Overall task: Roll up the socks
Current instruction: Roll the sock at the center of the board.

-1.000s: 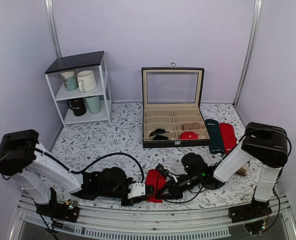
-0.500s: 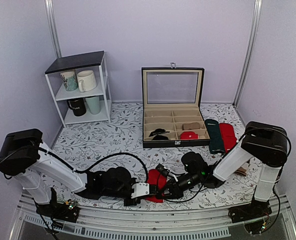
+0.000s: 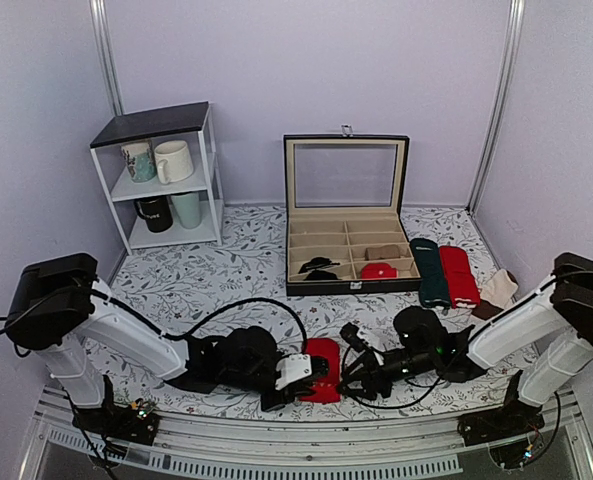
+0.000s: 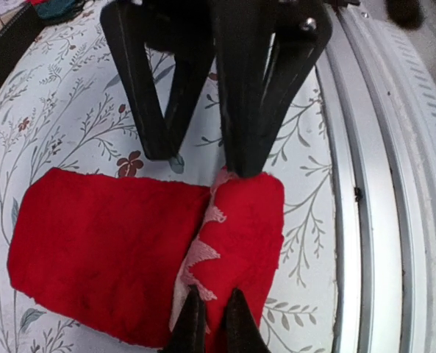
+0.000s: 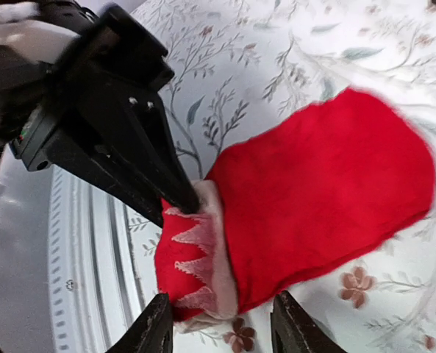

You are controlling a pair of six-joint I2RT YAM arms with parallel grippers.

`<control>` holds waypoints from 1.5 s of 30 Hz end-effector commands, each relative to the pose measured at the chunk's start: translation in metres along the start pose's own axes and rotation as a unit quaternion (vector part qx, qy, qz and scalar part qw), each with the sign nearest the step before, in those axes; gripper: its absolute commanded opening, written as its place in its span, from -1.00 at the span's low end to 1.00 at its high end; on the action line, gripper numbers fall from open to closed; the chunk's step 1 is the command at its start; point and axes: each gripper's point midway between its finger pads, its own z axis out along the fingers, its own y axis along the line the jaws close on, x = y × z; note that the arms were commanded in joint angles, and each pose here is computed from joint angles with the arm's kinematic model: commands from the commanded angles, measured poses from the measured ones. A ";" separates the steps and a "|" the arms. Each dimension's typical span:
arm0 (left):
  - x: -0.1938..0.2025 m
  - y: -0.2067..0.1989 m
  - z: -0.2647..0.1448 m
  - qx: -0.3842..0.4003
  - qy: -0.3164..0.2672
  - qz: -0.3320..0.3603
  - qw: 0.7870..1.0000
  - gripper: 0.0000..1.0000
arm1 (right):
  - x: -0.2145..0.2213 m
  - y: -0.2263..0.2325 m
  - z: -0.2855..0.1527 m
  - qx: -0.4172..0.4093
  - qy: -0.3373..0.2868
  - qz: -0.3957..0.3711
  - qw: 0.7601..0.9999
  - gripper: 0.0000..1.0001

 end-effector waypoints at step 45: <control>0.095 -0.019 0.003 0.111 0.160 -0.155 0.969 -1.00 | 0.060 -0.006 0.023 0.144 0.047 -0.211 0.966 -0.77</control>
